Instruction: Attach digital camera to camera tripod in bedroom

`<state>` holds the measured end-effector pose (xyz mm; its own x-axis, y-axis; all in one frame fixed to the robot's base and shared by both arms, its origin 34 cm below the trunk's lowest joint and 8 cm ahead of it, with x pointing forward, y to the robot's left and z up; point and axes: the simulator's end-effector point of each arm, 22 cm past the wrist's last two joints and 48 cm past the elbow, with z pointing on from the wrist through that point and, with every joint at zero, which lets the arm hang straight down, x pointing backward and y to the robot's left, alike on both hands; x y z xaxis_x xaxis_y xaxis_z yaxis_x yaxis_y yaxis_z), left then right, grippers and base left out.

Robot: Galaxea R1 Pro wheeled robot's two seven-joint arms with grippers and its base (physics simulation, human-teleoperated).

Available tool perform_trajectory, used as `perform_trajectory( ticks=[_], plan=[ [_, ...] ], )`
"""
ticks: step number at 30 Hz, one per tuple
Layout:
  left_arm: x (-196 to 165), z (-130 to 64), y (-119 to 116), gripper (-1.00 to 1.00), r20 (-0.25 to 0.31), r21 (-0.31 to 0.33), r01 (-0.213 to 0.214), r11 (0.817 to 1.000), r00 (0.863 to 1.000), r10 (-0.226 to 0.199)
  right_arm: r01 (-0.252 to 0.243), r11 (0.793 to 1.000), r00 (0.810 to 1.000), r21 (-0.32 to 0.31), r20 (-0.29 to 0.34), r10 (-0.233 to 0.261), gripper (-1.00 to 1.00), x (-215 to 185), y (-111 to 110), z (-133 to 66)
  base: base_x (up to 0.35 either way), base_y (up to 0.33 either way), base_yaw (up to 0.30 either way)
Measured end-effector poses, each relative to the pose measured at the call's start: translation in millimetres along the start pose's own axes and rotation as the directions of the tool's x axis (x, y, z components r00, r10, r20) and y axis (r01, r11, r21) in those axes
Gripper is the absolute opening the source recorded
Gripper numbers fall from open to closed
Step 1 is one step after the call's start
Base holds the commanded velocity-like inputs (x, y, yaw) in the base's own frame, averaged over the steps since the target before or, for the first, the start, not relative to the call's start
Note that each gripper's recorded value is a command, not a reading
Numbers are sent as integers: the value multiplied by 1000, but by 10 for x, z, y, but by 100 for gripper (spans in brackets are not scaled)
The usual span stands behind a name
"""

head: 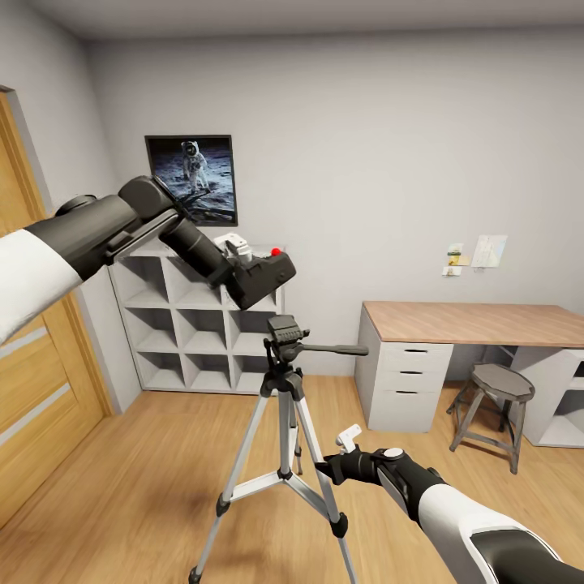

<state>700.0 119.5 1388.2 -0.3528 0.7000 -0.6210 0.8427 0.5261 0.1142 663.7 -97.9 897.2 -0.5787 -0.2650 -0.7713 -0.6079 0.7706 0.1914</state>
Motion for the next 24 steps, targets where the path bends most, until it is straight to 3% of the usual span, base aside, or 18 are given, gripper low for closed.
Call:
perform_trajectory(
  ticks=[4, 7, 9, 14, 15, 16, 19, 20, 24],
  plan=[
    [-352, -46, 30, -100, 34, 18, 77, 997, 996, -78, -1, 1000, 1000, 1, 0, 1, -100, 5, -6, -2, 0, 0, 0],
    [-600, -76, -35, -100, 35, 14, 88, 996, 995, -88, -1, 1000, 1000, 0, 0, 1, -100, 5, -5, -3, 0, 0, 0],
    [-729, -101, -124, -100, 7, 0, 64, 998, 998, -64, 0, 1000, 1000, 0, 0, 0, -100, 4, -1, -3, 0, 0, 0],
    [-624, -17, -246, -100, -85, 4, 18, 1000, 996, -18, -1, 1000, 1000, 1, 0, 1, -100, 6, -6, -2, 0, 0, 0],
    [-421, 124, -434, -100, -186, 34, -46, 998, 981, 51, -1, 1000, 1000, 1, 0, 1, -100, 6, -7, -3, 0, 0, 0],
    [-339, 169, -475, -100, -221, 38, -70, 997, 972, 77, -1, 1000, 1000, 1, 0, 1, -100, 4, -7, -2, 0, 0, 0],
    [-240, 218, -529, -100, -260, 46, -99, 994, 960, 107, -1, 1000, 1000, 0, 0, 1, -100, 3, -4, -2, 0, 0, 0],
    [-172, 259, -608, -100, -287, 60, -132, 989, 947, 144, -1, 1000, 1000, 1, 0, 1, -100, 5, -7, -2, 0, 0, 0],
    [-124, 251, -623, -100, -296, 63, -152, 986, 941, 164, -1, 1000, 1000, 1, 0, 1, -100, 5, -7, -3, 0, 0, 0]
  ],
)
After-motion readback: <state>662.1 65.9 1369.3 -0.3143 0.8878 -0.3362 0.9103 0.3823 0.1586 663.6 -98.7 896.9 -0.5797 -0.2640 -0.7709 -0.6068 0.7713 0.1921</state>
